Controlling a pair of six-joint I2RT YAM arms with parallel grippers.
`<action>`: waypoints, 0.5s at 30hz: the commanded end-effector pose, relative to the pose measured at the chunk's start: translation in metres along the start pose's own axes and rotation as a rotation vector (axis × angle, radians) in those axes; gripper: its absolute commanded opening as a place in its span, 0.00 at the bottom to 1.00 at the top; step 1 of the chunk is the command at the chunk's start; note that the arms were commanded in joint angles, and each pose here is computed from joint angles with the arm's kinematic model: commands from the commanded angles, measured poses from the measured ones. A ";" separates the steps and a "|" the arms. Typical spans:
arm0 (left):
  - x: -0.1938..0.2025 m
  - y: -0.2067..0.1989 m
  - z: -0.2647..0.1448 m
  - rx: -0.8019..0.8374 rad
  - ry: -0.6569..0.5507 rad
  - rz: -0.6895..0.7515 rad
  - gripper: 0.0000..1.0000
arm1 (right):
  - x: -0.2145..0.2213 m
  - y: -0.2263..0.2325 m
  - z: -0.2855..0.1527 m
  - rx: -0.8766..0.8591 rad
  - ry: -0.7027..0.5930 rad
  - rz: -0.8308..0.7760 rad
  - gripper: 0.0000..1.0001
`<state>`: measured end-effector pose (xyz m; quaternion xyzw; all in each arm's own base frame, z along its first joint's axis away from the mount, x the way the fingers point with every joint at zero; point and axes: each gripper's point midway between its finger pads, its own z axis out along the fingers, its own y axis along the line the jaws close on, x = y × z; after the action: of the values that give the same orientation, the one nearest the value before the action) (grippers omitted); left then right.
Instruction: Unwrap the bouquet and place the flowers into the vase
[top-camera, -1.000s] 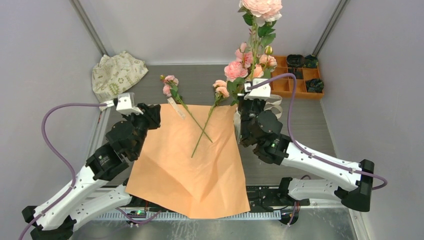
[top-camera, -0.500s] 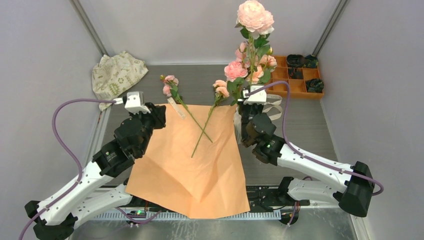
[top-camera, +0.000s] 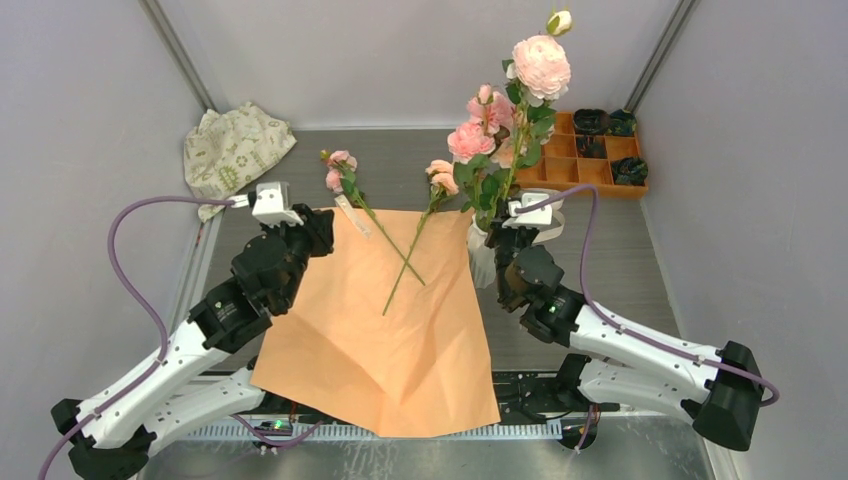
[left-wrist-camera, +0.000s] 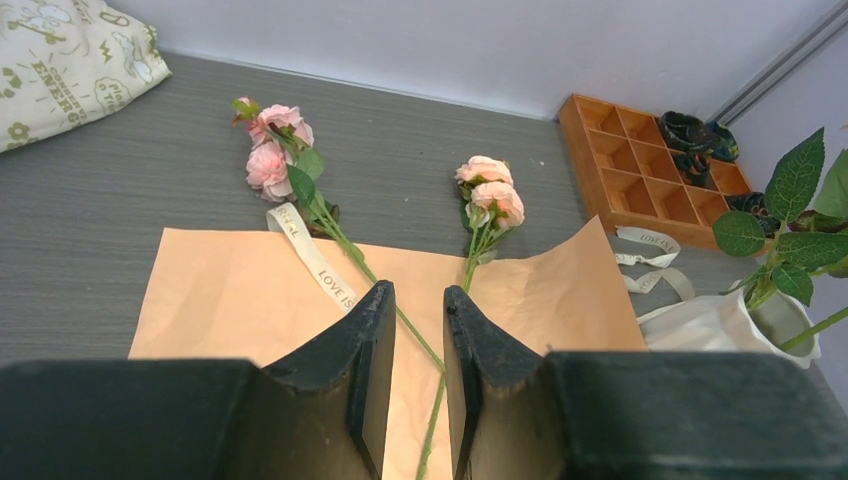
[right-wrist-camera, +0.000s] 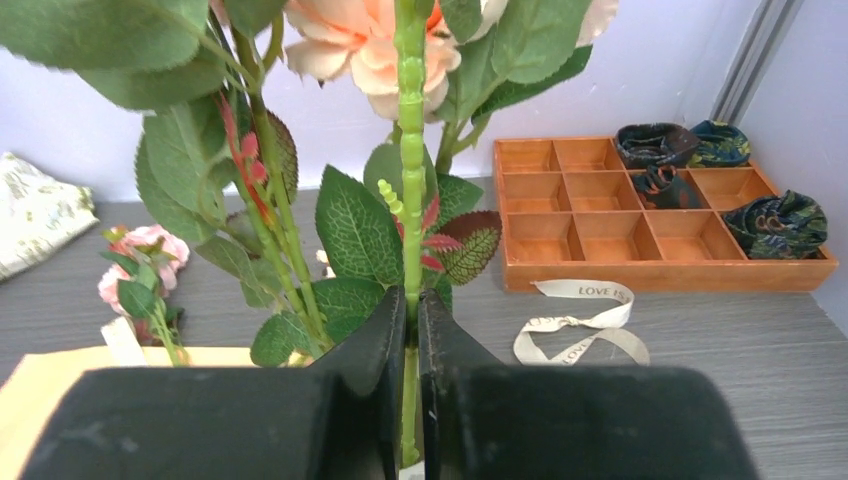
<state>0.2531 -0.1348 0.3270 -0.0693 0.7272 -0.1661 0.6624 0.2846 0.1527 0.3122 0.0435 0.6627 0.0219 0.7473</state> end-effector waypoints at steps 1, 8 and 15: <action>-0.009 -0.007 0.004 0.012 -0.039 -0.041 0.25 | 0.007 0.000 -0.005 -0.014 0.029 0.061 0.16; -0.005 -0.009 0.006 0.012 -0.029 -0.041 0.25 | 0.023 0.003 -0.016 -0.049 0.087 0.063 0.29; -0.002 -0.009 0.008 0.009 -0.022 -0.037 0.25 | 0.022 -0.005 -0.033 -0.045 0.108 0.080 0.47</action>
<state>0.2577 -0.1403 0.3182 -0.0638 0.7353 -0.1584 0.6559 0.2646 0.1591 0.2753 0.0206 0.7035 0.0505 0.7086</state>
